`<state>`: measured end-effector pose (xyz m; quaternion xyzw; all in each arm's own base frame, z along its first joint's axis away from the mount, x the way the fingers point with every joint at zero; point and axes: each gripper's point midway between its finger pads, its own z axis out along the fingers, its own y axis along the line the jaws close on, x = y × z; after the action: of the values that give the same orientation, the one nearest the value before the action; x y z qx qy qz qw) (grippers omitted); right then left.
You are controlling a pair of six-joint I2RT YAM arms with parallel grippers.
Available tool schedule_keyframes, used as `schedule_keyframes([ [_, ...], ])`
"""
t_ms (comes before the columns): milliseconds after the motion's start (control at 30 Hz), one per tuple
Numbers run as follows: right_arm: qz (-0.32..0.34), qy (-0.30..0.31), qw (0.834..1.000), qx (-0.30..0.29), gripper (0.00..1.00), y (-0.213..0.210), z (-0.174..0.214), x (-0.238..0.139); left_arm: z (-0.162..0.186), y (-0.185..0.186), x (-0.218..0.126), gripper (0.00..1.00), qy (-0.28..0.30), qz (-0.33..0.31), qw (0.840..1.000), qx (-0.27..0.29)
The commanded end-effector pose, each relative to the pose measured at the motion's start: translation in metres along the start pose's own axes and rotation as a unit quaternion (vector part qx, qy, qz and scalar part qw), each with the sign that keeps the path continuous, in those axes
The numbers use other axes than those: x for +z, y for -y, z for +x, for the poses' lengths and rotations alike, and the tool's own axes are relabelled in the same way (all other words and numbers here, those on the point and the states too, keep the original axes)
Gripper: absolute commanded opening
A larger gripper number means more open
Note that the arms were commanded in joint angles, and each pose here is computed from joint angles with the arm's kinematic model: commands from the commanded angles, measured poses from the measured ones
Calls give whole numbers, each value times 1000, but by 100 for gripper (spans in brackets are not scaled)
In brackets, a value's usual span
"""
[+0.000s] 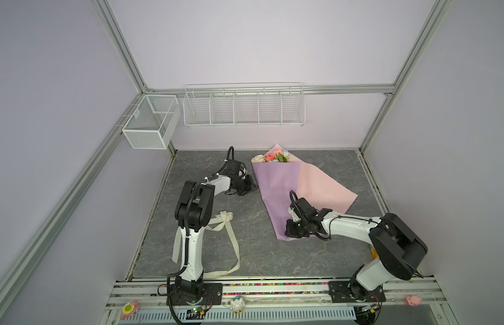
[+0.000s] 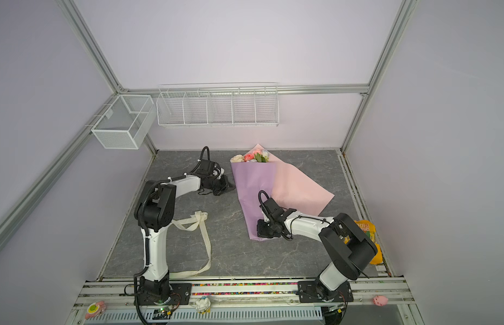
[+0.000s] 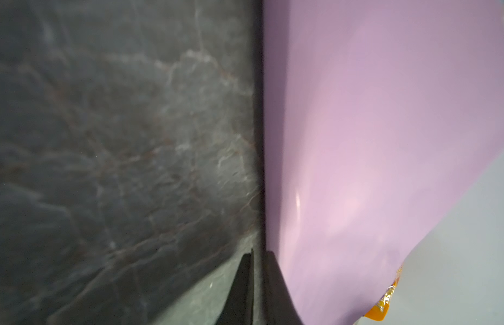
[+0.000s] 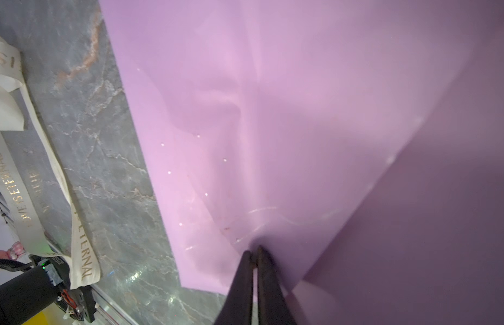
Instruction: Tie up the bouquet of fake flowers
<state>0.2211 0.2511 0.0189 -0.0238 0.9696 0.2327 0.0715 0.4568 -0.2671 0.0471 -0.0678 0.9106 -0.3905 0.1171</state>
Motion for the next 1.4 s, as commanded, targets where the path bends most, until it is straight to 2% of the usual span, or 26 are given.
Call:
schedule_keyframes([
  [0, 32, -1, 999, 17, 11, 15, 4, -3, -10, 24, -21, 14, 26, 3, 999, 22],
  [100, 21, 4, 1000, 14, 12, 9, 1, -7, -6, 33, -39, 15, 49, 14, 998, 21],
  [200, 9, 10, 1000, 11, 14, 2, -3, -11, 12, 43, -46, 15, 45, 39, 998, 17],
  [400, 8, 15, 1000, 5, 14, -2, -8, -14, 80, 57, -24, 12, -18, 47, 998, 27],
  [600, 11, 16, 1000, 5, 14, 0, -7, -14, 118, 27, 7, 10, -48, 8, 999, 4],
  [733, 11, 16, 1000, 9, 15, 1, -6, -14, 129, 3, 11, 9, -51, -21, 998, -11],
  [867, 4, 24, 1000, 10, 20, -3, -8, -20, 138, -3, 10, 9, -60, -25, 998, -12],
  [1033, -4, 54, 998, 14, 29, -7, -19, -44, 144, 40, -4, 11, -42, -4, 998, 49],
  [1167, -11, 87, 995, 43, 34, 6, -30, -70, 158, 68, -4, 12, -41, 3, 995, 94],
  [1267, 12, 109, 991, 72, 39, 30, -32, -91, 175, 83, 5, 13, -61, 3, 991, 118],
  [1367, 38, 123, 984, 119, 40, 65, -30, -109, 197, 91, 18, 13, -86, 4, 988, 129],
])
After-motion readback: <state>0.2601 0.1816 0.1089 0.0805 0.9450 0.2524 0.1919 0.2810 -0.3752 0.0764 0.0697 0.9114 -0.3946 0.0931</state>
